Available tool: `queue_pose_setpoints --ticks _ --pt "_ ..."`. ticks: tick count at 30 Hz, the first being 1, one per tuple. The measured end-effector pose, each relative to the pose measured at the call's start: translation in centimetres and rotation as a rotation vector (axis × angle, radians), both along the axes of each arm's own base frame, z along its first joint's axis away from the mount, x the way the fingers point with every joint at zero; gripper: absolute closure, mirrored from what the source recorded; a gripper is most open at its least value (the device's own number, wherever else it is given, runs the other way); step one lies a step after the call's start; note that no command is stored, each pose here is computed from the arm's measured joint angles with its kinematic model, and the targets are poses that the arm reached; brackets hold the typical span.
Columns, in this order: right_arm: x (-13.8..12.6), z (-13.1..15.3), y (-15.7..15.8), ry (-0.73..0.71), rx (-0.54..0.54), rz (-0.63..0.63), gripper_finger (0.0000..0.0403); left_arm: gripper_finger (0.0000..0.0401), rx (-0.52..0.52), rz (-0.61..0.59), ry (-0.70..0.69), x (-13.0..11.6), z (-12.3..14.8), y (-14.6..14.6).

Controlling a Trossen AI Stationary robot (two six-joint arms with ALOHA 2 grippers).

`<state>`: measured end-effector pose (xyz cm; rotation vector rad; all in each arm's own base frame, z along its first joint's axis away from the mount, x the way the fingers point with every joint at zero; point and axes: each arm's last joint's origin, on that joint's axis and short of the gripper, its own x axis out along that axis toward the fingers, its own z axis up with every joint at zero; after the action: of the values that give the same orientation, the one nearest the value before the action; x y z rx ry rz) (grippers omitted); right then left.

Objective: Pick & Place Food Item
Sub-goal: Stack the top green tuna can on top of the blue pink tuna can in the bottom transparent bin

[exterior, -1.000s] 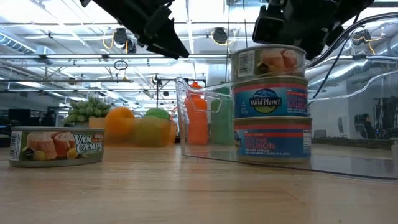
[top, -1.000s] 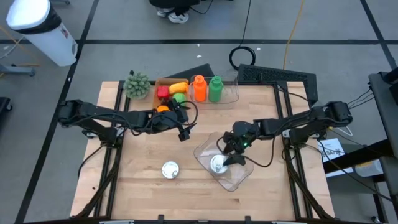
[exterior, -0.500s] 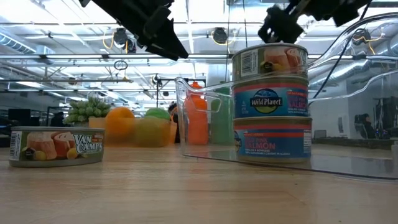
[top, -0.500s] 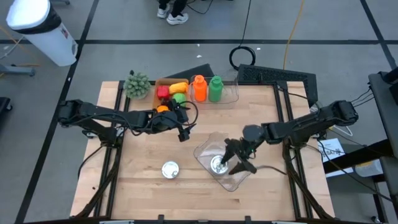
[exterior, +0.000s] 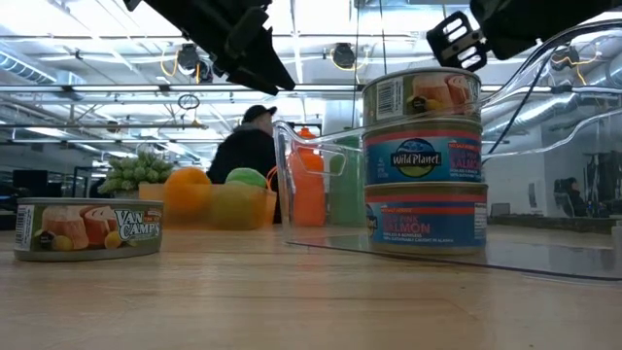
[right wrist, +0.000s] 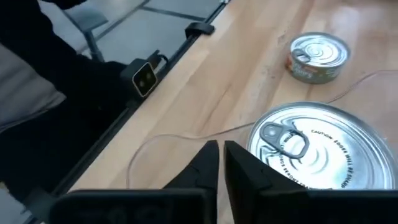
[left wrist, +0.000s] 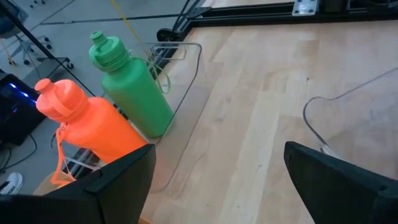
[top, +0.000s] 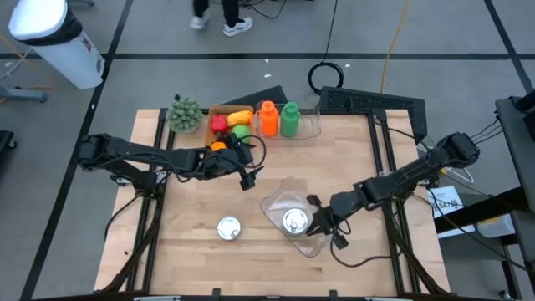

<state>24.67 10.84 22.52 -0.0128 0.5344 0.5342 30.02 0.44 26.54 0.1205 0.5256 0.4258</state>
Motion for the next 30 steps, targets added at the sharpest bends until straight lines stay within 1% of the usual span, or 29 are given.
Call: queue_pose_setpoints --ticks 3,6,10,14,16,22,27,30 --pt "-0.1 -0.4 0.3 0.026 -0.013 0.005 0.0400 0.0038 -0.014 0.008 -0.007 0.0 0.0 0.0" --pt "-0.1 -1.4 0.5 0.094 -0.033 0.009 0.0402 0.0044 -0.019 0.011 -0.010 0.0 0.0 0.0" --pt "0.5 -3.0 0.7 0.153 -0.076 0.016 0.0402 0.0047 -0.020 0.012 -0.011 0.0 0.0 0.0" --pt "1.5 -3.9 0.8 0.182 -0.109 0.021 0.0403 0.0042 -0.027 0.016 -0.015 0.0 0.0 0.0" --pt "1.7 -4.5 0.5 0.227 -0.135 0.014 0.0403 0.0039 -0.031 0.018 -0.017 0.0 0.0 0.0" --pt "2.8 -5.8 -0.9 0.270 -0.146 -0.040 0.0403 0.0039 -0.034 0.020 -0.018 0.0 0.0 0.0" --pt "3.3 -5.7 -2.0 0.248 -0.186 -0.137 0.0403 0.0046 -0.034 0.020 -0.018 0.0 0.0 0.0" --pt "3.4 -5.7 -2.4 0.251 -0.185 -0.154 0.0403 0.0049 -0.035 0.021 -0.018 0.0 0.0 0.0"
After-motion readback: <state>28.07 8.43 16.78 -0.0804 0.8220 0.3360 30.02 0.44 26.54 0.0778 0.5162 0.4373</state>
